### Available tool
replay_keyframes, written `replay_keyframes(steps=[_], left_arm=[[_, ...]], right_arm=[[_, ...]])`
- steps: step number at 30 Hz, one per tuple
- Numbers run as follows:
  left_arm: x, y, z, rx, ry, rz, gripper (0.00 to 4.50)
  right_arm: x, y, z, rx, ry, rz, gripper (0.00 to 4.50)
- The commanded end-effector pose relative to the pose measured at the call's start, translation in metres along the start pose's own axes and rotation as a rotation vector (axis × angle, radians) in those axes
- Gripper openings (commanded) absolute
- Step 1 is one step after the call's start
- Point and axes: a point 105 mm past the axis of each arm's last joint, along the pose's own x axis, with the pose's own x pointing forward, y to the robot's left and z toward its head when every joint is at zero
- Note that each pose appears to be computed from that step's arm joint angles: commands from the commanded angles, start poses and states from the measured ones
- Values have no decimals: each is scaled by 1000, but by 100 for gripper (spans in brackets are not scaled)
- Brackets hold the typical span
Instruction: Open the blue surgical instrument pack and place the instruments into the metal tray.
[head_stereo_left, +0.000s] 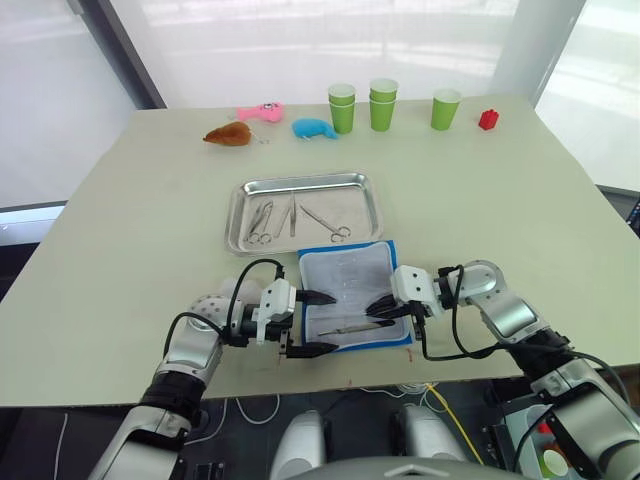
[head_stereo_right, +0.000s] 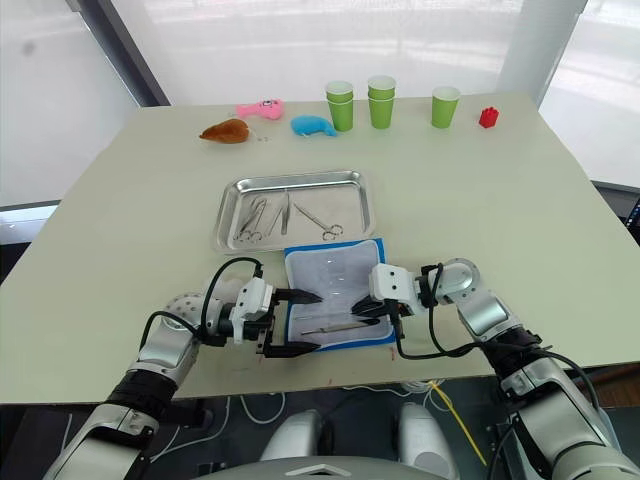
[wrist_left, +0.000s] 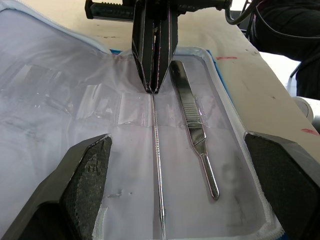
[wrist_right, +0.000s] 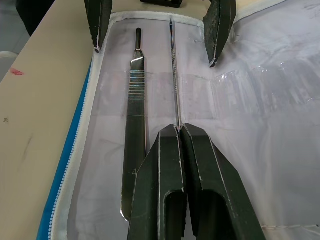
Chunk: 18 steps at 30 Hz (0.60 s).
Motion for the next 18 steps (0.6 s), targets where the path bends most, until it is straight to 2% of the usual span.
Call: replay_keyframes(steps=[1, 8, 18], left_arm=[[5, -34, -51, -218, 132, -74, 450], [7, -35, -51, -220, 129, -75, 450], [7, -36, -51, -222, 131, -76, 450]], right_arm=[[-2, 8, -13, 32, 71, 30, 1], [-7, 6, 8, -34, 68, 36, 1], [-16, 4, 20, -128, 132, 43, 1]])
